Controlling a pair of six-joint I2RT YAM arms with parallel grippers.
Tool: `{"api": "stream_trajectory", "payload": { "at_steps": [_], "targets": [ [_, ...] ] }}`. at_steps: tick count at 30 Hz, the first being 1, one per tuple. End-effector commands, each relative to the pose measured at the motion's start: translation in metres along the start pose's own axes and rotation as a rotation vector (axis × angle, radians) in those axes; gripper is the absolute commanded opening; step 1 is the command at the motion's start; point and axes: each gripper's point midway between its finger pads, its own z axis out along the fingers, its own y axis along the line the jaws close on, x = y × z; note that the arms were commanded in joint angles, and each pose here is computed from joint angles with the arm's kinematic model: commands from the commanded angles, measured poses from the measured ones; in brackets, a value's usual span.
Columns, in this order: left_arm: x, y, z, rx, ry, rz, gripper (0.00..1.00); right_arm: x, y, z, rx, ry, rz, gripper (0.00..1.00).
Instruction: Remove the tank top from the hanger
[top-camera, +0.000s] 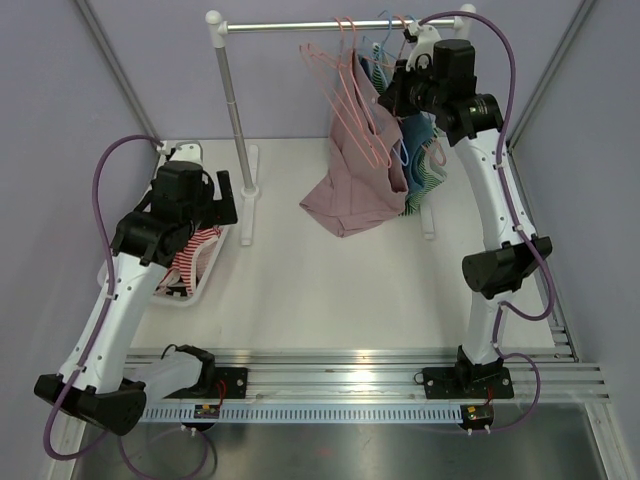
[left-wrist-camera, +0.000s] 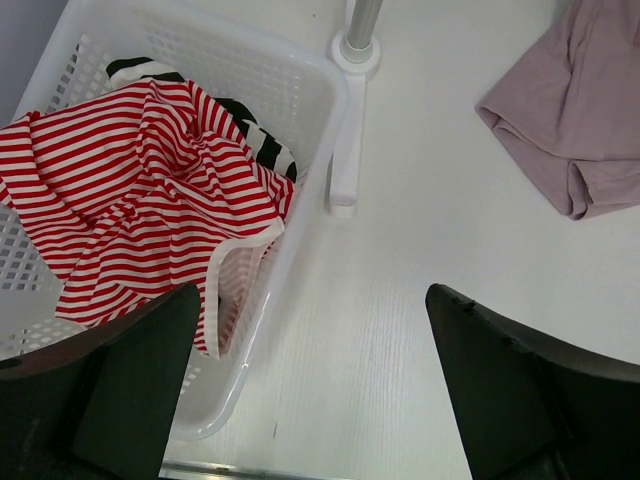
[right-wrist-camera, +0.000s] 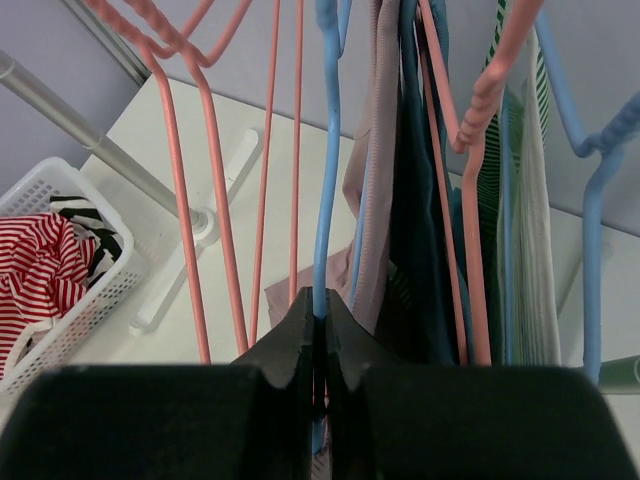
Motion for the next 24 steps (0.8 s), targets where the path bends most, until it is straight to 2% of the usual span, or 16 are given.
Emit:
{"api": "stream_trajectory", "payload": {
  "at_steps": [1, 14, 24],
  "targets": [
    [-0.027, -0.006, -0.022, 0.027, -0.1, -0.024, 0.99, -0.08, 0.028, -0.056, -0.031, -0.246, -0.035, 0.0],
    [-0.062, -0.05, -0.059, 0.149, -0.186, -0.008, 0.99, -0.102, 0.042, -0.118, -0.007, -0.318, -0.068, 0.0],
    [-0.123, -0.146, -0.118, 0.467, -0.395, 0.083, 0.99, -0.058, 0.05, -0.181, 0.029, -0.251, -0.071, 0.0]
  ]
}}
